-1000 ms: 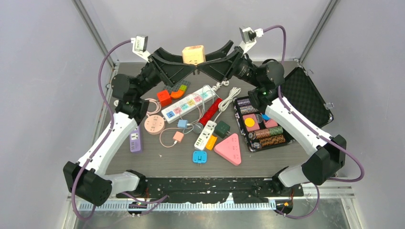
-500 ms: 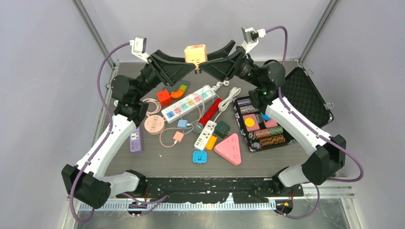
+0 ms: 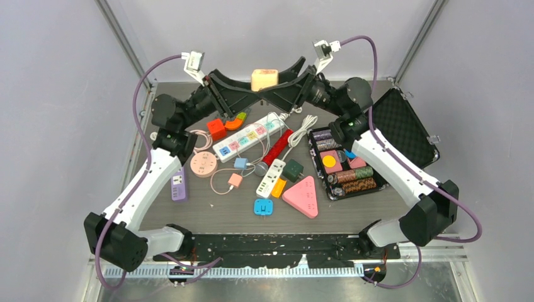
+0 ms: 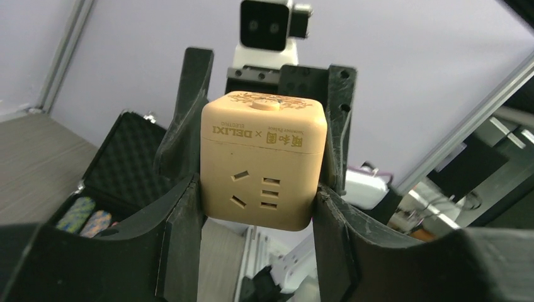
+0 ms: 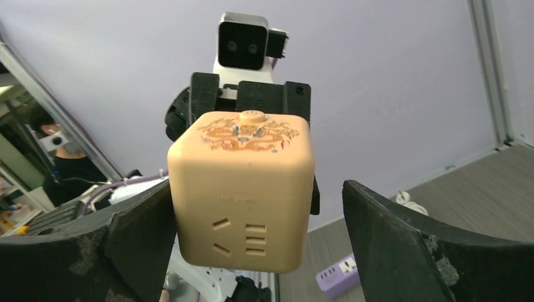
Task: Insert the plug
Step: Pick up the plug from the center of the board.
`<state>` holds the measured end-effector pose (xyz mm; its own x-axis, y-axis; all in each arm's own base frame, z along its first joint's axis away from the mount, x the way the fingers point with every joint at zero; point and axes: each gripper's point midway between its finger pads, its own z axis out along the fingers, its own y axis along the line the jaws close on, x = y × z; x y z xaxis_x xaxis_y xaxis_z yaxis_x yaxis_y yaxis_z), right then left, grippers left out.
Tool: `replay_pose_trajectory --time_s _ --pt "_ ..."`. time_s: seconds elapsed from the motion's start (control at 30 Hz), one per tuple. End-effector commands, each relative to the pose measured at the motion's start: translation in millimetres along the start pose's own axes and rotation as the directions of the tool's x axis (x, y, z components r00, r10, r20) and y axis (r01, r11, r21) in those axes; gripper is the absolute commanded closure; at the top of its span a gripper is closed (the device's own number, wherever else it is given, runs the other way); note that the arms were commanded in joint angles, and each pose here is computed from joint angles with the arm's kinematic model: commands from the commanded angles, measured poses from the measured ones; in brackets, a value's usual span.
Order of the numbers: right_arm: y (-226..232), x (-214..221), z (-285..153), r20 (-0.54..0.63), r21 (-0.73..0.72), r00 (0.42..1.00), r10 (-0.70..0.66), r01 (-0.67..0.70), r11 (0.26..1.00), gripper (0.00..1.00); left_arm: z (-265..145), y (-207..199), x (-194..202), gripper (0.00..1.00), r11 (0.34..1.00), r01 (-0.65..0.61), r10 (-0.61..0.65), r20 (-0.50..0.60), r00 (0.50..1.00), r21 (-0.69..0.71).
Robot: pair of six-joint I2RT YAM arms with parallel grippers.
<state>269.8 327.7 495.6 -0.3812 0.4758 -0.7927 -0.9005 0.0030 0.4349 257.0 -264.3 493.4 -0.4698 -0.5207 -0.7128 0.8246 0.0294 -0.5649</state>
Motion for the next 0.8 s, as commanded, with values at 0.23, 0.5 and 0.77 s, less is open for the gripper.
replay_pose_trajectory --time_s 0.23,0.5,0.77 --pt "47.4 0.8 -33.4 -0.203 -0.104 0.909 -0.365 0.351 0.931 0.05 -26.0 -18.0 39.7 1.00 0.952 -0.285 0.305 -0.322 0.896 0.107" --pt "42.6 24.6 -43.2 -0.340 -0.149 0.850 -0.402 0.373 0.916 0.01 -46.6 -16.2 60.6 1.00 0.904 -0.386 0.427 -0.422 0.799 0.184" --pt "32.2 47.9 -35.0 -0.408 -0.133 0.845 -0.347 0.321 0.938 0.01 -50.2 -13.7 66.3 1.00 0.888 -0.401 0.460 -0.453 0.764 0.226"
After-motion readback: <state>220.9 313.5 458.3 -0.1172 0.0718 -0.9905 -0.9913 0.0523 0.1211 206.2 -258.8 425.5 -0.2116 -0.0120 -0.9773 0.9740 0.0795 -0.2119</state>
